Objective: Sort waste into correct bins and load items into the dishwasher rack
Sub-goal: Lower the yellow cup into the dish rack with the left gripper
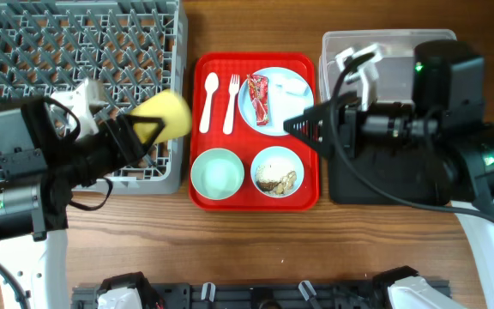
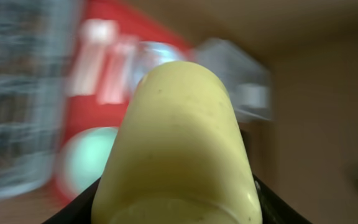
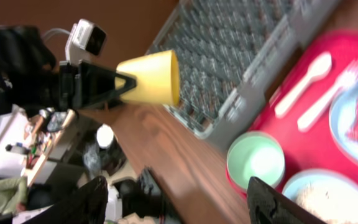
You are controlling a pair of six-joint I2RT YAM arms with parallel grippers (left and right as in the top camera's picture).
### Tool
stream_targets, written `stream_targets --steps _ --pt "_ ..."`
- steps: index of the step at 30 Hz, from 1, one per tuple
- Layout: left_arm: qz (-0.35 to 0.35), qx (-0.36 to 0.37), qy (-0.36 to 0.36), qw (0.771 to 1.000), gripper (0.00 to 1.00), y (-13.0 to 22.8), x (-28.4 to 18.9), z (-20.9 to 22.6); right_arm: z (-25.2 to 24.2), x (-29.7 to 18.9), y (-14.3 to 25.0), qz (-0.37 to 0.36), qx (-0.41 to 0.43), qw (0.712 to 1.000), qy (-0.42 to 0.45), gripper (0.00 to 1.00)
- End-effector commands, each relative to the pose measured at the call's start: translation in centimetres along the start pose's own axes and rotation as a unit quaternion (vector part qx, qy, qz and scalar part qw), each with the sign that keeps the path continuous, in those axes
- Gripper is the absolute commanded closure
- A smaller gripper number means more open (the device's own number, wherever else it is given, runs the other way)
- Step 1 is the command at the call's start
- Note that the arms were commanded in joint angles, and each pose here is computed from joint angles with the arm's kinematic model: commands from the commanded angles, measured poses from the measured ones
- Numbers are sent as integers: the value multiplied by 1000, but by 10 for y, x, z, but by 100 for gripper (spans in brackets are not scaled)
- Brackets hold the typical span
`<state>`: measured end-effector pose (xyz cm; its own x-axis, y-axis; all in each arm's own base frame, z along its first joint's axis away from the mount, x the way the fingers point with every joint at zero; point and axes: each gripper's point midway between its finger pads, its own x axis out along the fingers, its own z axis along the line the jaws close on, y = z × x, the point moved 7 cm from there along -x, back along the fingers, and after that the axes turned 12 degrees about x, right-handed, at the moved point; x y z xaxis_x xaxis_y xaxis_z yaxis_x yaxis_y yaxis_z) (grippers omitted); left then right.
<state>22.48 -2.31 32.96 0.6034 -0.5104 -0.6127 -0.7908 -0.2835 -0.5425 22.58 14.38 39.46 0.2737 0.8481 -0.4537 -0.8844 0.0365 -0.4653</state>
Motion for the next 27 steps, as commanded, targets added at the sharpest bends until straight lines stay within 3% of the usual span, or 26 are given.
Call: stream_targets --steps 1,7,13,19,27 --pt "-2 4 -248 969 69 5 -14 49 -10 18 8 32 9 999 43 28" --pt "65 -38 -275 959 63 18 -5 64 -17 62 24 92 58 990 87 27" --pt "110 -55 -284 951 66 12 23 80 -28 104 39 144 61 979 131 27" --pt "163 -17 -295 941 66 12 66 82 -32 109 35 136 68 978 141 27" --pt "222 2 -375 900 57 22 103 98 -32 108 36 137 73 978 140 27"
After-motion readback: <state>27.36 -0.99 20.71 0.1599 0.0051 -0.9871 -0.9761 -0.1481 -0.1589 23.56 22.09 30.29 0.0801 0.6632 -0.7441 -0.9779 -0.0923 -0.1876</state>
